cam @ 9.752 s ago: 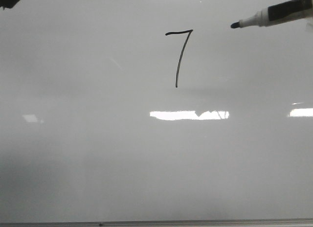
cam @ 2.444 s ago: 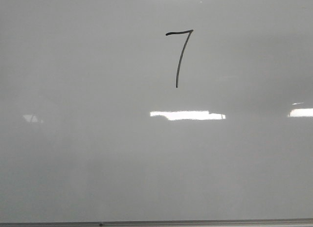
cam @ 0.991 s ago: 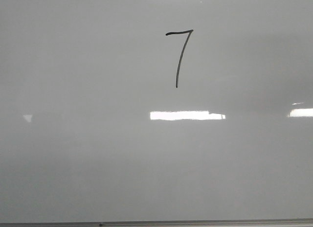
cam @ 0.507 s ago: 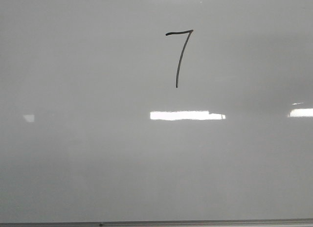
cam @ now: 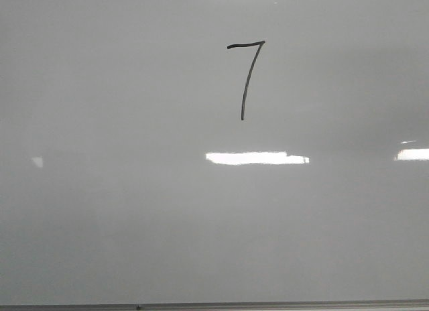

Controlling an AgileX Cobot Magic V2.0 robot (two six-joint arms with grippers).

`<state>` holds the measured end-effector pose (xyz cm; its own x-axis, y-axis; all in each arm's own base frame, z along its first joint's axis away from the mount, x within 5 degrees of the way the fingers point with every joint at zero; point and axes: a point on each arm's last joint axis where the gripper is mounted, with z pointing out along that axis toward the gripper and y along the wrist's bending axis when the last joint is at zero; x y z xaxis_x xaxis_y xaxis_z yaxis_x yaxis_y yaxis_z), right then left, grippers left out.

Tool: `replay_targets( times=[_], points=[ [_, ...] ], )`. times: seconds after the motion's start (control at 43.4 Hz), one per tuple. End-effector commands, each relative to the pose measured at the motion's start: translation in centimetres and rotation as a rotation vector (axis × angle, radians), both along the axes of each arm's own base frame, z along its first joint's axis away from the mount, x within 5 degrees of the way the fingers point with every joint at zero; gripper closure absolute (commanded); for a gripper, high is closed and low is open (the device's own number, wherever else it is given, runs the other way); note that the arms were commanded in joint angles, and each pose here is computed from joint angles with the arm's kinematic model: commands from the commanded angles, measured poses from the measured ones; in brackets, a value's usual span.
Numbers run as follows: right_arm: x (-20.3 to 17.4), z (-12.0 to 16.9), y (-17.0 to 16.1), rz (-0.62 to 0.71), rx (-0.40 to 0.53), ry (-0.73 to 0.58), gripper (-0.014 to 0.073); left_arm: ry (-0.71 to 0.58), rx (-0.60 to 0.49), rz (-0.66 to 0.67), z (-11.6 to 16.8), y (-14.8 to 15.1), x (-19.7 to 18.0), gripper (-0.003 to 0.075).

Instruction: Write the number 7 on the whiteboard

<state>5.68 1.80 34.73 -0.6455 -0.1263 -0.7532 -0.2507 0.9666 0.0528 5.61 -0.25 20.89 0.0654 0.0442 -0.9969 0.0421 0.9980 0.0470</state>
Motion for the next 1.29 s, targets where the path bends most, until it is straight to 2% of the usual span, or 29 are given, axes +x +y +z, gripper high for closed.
replay_targets(
  times=[0.0,0.738,0.83,1.107,1.268],
  points=[
    [0.3,1.0,0.0,-0.013,0.010,-0.071,0.0713,-0.086,-0.016,0.000,0.4,0.0,-0.1,0.0741],
    [0.2,0.9,-0.2,-0.019,0.000,-0.088,0.0713,-0.086,-0.016,0.000,0.4,0.0,-0.1,0.0741],
    [0.0,0.4,-0.9,-0.066,-0.048,-0.154,0.0713,-0.084,-0.016,0.000,0.4,0.0,-0.1,0.0741],
    [-0.4,-4.1,-1.7,-0.210,-0.004,-0.515,0.0713,-0.084,-0.016,0.000,0.4,0.0,-0.1,0.0741],
    [-0.5,-7.5,-1.8,-0.238,0.007,-0.629,0.0713,-0.084,-0.016,0.000,0.4,0.0,-0.1,0.0741]
  ],
)
